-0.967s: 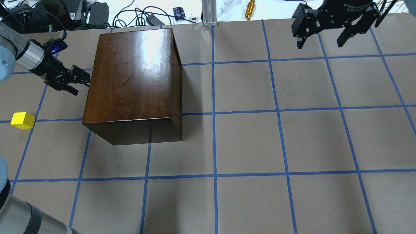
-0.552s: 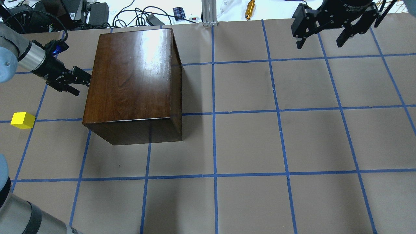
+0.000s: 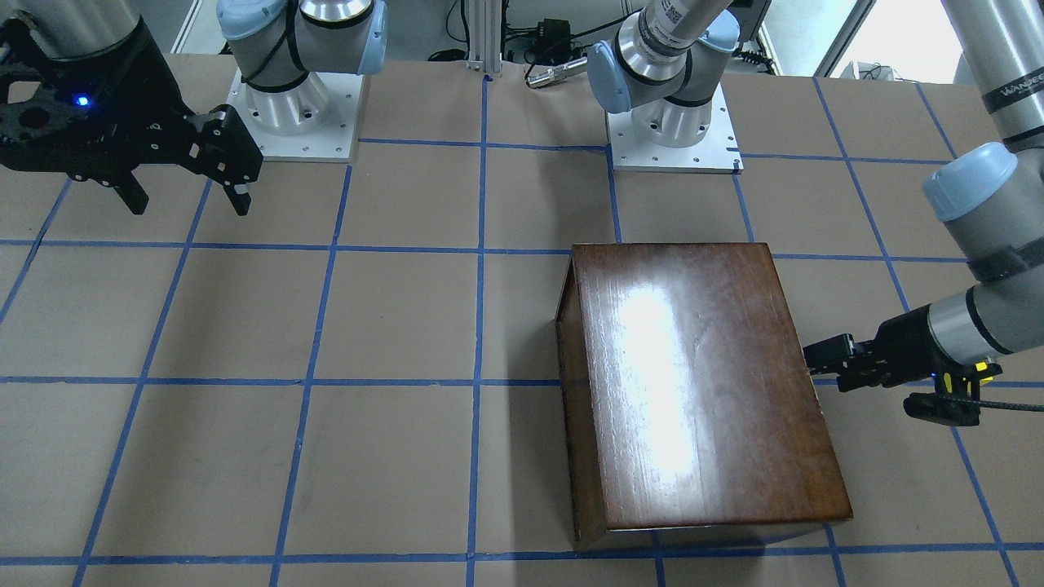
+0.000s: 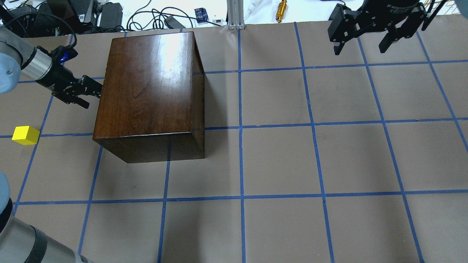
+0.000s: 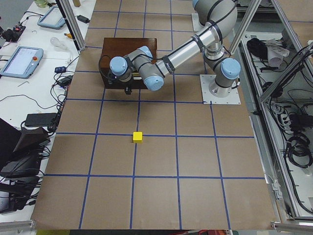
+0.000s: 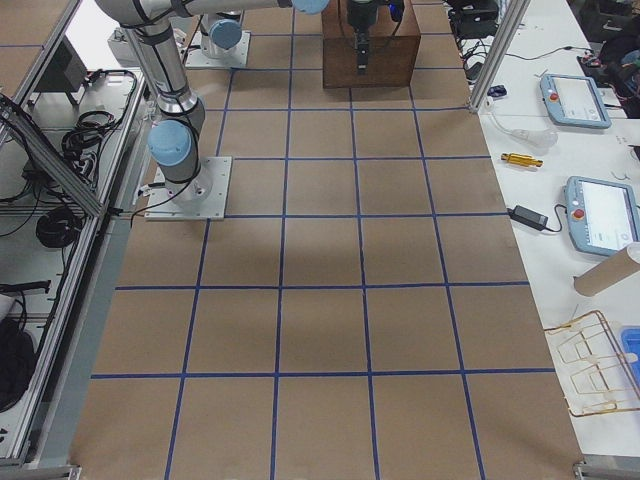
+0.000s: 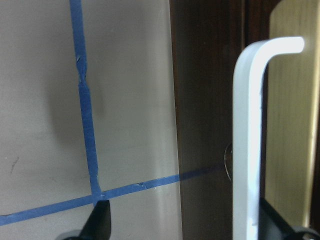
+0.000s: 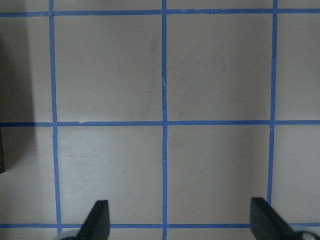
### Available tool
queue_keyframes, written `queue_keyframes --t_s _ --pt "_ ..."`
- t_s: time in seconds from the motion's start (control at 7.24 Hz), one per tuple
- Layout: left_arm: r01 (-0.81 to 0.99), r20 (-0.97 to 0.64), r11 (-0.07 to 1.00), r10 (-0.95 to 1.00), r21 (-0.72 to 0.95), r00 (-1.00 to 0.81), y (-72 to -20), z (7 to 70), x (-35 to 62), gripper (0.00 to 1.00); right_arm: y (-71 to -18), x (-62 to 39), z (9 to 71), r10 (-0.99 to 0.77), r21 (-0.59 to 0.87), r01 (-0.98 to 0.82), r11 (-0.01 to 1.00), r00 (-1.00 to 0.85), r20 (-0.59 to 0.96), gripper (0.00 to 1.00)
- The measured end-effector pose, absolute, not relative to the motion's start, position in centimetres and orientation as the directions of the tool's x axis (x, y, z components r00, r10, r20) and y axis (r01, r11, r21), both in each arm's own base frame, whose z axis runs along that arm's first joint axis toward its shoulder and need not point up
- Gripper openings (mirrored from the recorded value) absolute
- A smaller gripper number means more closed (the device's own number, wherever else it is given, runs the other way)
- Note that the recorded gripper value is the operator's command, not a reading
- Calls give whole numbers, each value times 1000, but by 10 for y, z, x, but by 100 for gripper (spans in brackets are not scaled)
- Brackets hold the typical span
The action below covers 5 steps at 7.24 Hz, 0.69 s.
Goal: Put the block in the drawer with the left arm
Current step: 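Close the left gripper on the white drawer handle, then pull the drawer open with the left gripper, away from the cabinet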
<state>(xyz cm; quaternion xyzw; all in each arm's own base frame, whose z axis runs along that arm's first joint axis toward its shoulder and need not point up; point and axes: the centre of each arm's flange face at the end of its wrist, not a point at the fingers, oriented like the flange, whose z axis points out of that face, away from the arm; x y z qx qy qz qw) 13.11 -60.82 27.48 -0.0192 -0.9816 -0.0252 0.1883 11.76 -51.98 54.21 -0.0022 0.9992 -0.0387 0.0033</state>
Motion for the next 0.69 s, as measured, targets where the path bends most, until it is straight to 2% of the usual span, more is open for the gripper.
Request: queue_keyframes --t_s 0.69 --pt "54 316 997 31 62 -948 -607 276 143 100 -520 118 542 -5 -77 -4 997 -1000 -7 100"
